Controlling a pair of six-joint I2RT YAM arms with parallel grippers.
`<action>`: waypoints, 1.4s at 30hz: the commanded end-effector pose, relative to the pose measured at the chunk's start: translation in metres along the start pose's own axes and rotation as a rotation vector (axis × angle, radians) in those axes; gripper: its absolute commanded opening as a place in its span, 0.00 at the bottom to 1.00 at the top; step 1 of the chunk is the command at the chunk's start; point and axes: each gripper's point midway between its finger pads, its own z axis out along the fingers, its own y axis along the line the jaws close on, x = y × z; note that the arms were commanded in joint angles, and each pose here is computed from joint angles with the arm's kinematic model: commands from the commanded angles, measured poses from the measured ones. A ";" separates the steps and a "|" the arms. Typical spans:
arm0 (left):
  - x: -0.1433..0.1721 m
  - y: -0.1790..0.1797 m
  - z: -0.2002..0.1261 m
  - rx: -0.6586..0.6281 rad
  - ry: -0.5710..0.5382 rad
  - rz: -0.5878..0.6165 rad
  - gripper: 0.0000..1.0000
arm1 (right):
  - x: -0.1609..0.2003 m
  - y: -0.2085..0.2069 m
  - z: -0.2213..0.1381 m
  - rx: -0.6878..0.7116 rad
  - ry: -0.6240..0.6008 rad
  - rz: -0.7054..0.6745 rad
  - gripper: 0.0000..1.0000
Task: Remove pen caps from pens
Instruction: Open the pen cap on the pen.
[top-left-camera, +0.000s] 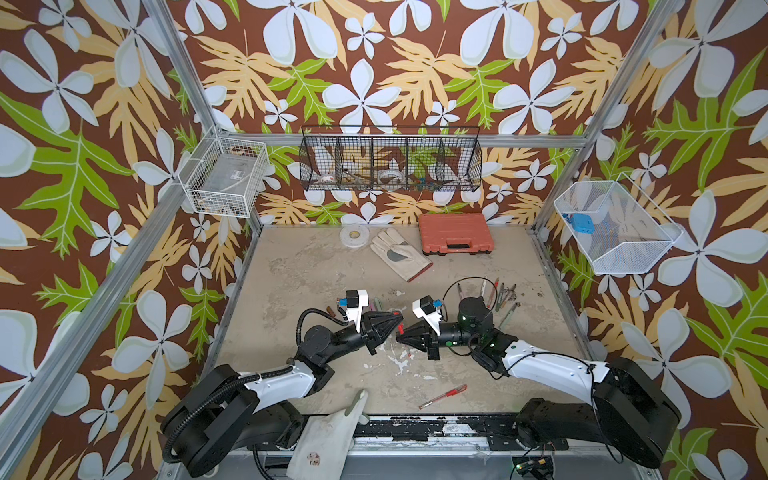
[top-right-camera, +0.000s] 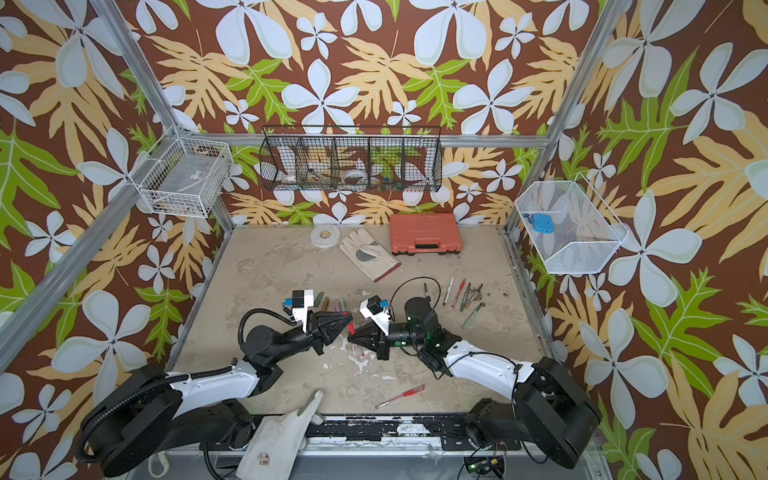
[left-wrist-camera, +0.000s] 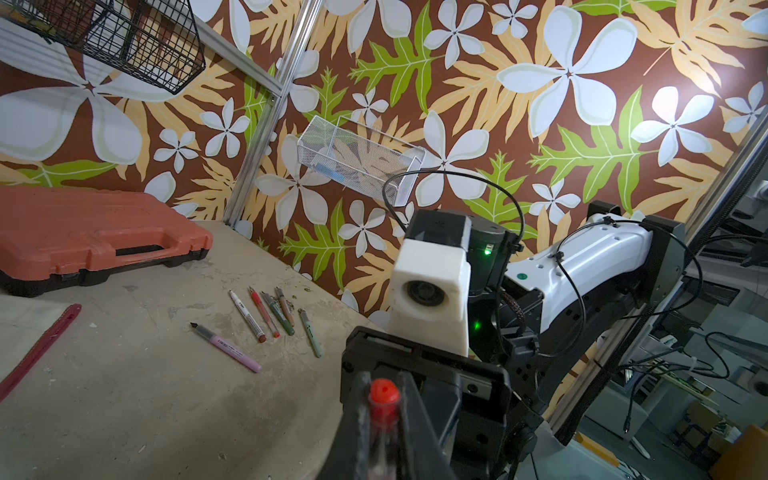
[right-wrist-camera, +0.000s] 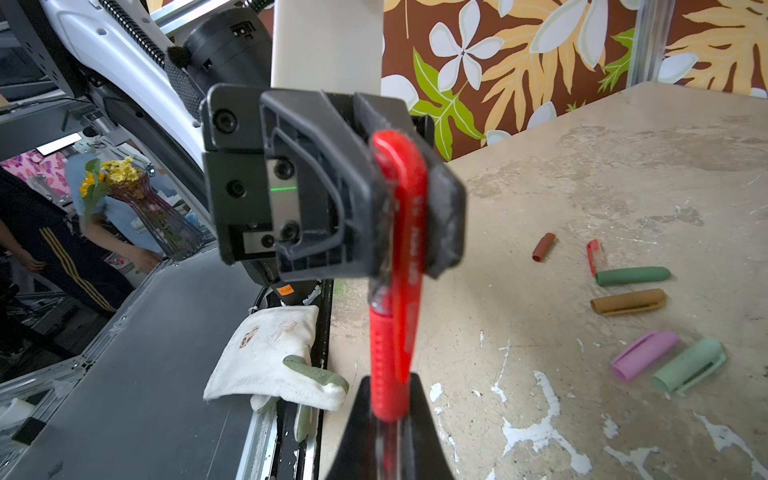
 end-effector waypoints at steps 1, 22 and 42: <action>-0.002 0.029 0.002 -0.158 -0.017 -0.060 0.00 | -0.002 -0.020 0.003 0.175 0.012 -0.051 0.00; -0.014 0.014 -0.015 -0.118 -0.079 0.041 0.00 | 0.017 0.014 0.031 -0.064 0.114 0.008 0.00; -0.030 0.042 -0.029 -0.251 -0.137 -0.001 0.00 | 0.019 -0.029 0.025 0.251 0.133 -0.037 0.00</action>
